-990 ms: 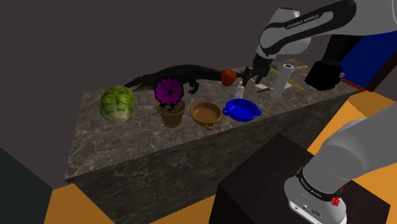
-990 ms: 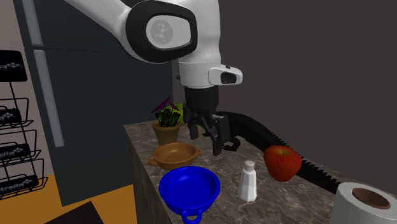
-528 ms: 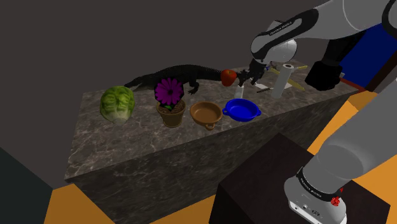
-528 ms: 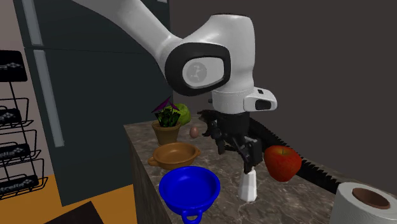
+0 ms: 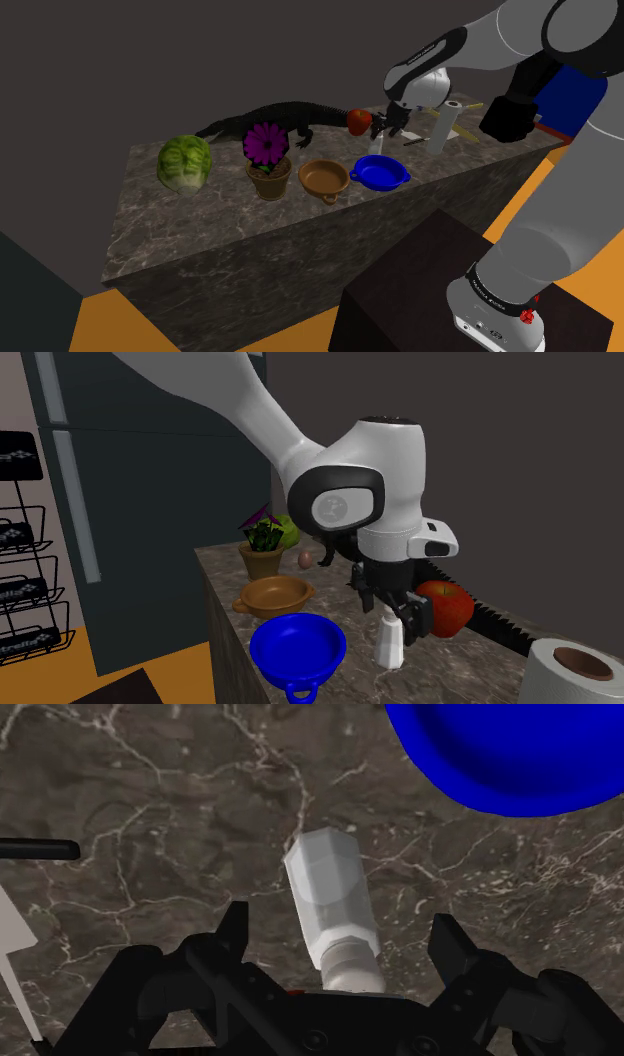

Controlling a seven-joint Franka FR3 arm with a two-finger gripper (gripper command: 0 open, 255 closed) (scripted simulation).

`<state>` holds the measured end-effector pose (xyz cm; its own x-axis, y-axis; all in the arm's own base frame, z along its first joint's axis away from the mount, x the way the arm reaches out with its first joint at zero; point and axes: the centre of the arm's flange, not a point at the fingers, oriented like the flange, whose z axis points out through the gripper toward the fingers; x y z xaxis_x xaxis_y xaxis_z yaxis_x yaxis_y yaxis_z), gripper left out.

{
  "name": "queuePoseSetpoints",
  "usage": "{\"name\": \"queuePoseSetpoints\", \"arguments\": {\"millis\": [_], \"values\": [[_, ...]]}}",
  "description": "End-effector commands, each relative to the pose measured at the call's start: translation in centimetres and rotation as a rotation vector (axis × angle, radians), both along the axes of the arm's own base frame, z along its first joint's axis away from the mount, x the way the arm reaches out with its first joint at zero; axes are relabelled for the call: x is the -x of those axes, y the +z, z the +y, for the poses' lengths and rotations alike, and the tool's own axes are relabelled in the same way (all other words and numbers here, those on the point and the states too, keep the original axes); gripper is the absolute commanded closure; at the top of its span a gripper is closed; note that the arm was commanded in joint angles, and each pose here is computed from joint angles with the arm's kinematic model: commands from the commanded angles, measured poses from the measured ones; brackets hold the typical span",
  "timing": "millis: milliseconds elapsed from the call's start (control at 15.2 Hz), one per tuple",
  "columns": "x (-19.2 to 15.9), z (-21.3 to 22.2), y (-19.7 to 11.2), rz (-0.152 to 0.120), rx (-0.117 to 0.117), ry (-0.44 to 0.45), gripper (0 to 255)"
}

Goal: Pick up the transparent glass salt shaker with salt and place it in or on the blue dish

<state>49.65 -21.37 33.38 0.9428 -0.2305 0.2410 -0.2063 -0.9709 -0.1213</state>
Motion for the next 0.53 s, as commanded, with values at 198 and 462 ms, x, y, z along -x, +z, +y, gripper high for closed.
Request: {"name": "queuePoseSetpoints", "arguments": {"millis": [198,462], "values": [[-0.36,0.15,-1.32,-0.001,0.0,0.0,0],[-0.36,0.15,-1.32,-0.001,0.0,0.0,0]]}}
